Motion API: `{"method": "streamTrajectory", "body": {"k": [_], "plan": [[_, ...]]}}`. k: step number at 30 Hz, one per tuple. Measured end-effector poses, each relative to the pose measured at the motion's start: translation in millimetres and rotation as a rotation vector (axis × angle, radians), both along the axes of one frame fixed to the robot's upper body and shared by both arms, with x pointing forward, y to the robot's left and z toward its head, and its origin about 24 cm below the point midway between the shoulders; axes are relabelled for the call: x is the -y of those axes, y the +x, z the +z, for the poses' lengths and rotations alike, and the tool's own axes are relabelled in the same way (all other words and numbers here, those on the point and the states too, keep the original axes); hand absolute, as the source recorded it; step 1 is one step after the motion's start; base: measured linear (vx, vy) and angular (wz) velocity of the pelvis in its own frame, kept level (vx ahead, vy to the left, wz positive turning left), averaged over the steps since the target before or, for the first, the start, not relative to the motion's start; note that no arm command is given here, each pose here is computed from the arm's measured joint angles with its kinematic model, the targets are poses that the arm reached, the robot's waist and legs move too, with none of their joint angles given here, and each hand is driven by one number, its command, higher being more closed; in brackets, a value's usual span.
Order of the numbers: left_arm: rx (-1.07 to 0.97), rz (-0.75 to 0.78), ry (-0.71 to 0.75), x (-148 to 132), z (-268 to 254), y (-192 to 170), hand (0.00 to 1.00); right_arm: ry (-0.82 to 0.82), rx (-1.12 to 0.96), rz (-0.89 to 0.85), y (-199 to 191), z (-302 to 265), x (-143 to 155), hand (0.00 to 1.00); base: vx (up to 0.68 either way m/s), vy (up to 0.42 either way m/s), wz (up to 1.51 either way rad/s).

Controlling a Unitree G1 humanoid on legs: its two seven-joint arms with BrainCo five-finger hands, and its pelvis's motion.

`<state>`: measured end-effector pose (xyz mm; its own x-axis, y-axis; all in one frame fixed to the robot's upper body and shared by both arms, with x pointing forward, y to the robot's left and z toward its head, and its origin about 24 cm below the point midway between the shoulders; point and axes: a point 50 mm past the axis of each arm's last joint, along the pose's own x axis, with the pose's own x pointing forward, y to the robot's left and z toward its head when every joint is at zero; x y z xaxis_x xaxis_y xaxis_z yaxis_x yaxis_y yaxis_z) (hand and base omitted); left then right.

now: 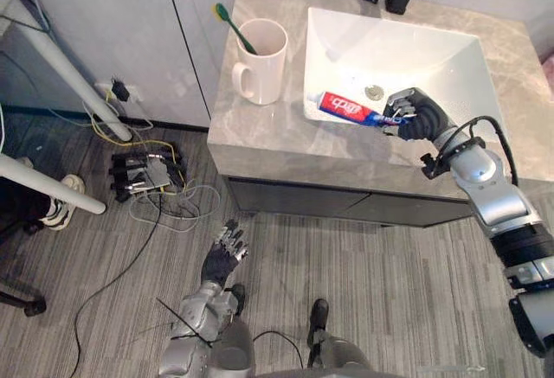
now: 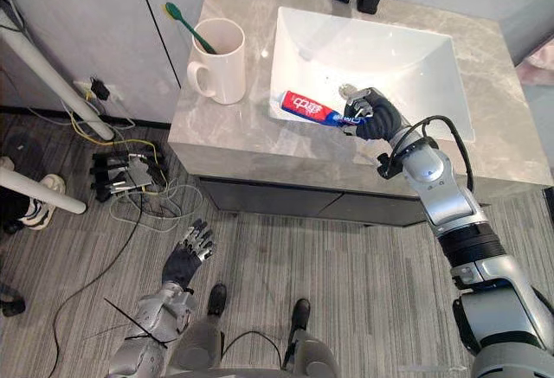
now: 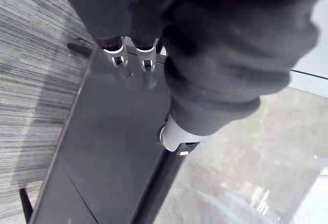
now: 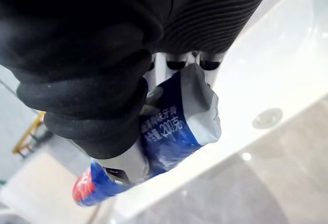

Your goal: Organize washtable

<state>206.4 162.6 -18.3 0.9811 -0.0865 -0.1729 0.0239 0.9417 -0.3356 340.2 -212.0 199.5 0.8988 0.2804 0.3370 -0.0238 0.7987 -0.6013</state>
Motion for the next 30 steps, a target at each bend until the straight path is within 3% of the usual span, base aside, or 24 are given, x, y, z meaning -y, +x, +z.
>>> {"method": "streamTrajectory", "body": {"k": [5,14,20,30], "plan": [[0.041,0.006,-0.123,5,11,14,0.0,0.085,-0.01,0.083,-13,-16,-21,1.0,-0.03,-0.029,0.06],[0.066,-0.106,-0.505,44,41,36,0.0,0.23,-0.106,0.106,-28,-52,-42,1.0,-0.04,-0.026,0.07],[0.201,-0.207,-0.489,45,85,59,0.0,0.19,-0.025,0.14,-38,-43,-56,1.0,0.0,0.005,0.05],[0.245,-0.342,-0.474,71,107,65,0.0,0.158,-0.06,0.148,-52,-64,-71,1.0,-0.03,-0.002,0.04]]}}
